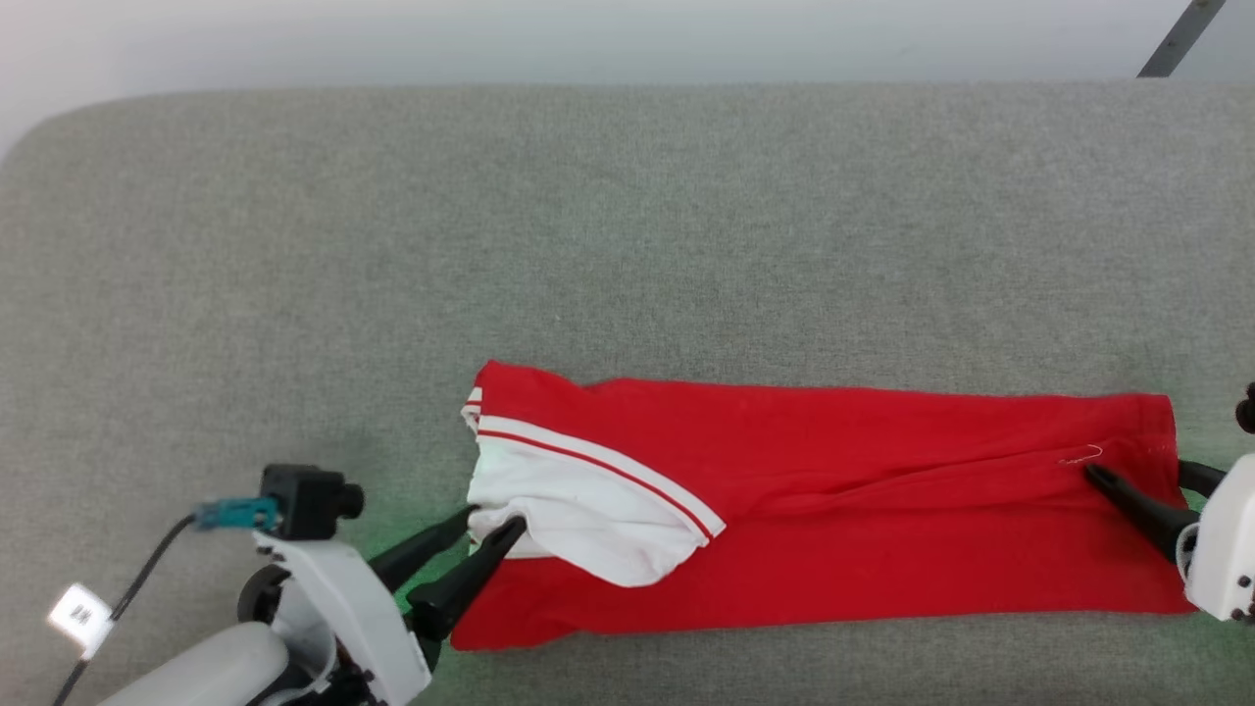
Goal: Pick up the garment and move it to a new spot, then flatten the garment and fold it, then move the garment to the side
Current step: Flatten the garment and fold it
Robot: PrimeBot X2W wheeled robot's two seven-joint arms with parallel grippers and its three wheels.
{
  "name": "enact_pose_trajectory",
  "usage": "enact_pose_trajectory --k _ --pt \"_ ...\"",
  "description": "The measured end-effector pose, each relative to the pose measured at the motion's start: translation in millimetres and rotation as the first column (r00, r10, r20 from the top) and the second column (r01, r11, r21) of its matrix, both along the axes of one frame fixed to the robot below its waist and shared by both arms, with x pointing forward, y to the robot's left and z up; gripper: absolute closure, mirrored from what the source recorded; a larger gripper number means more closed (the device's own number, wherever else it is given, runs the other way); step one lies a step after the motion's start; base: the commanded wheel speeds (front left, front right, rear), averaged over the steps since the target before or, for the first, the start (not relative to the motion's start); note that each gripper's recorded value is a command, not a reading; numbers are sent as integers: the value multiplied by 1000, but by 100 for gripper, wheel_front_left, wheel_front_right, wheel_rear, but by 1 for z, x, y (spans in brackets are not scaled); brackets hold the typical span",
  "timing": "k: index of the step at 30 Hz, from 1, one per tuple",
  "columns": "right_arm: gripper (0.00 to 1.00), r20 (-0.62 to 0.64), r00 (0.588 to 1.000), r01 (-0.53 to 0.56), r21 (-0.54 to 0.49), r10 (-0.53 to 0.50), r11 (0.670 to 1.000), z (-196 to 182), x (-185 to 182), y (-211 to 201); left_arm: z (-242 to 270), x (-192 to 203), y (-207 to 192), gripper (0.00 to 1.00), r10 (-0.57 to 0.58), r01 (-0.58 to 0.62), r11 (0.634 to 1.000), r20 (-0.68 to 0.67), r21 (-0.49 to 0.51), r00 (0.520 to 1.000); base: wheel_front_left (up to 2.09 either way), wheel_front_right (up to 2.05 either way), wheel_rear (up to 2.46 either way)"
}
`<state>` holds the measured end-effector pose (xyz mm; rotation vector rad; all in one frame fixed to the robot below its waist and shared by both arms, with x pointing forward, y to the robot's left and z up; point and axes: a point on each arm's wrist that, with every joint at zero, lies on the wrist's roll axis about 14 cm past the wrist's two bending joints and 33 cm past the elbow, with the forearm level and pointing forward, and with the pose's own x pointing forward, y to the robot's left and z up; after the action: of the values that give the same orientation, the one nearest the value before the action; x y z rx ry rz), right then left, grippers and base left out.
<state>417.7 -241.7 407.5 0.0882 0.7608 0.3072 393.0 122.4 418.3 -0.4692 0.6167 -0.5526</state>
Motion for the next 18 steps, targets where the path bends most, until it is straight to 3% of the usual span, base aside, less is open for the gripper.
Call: enact_pose_trajectory --k 9,14,18 --pt "0 -3 999 44 6 -44 999 20 -1 -23 26 12 30 0 191 -186 981 130 -46 973 0 0 0" --pt "0 -73 993 95 2 -95 995 5 -3 -36 46 29 53 0 359 -352 933 239 -70 902 0 0 0" --pt "0 -143 985 100 4 -99 995 -8 -5 -35 44 20 67 0 415 -425 905 307 -38 856 0 0 0"
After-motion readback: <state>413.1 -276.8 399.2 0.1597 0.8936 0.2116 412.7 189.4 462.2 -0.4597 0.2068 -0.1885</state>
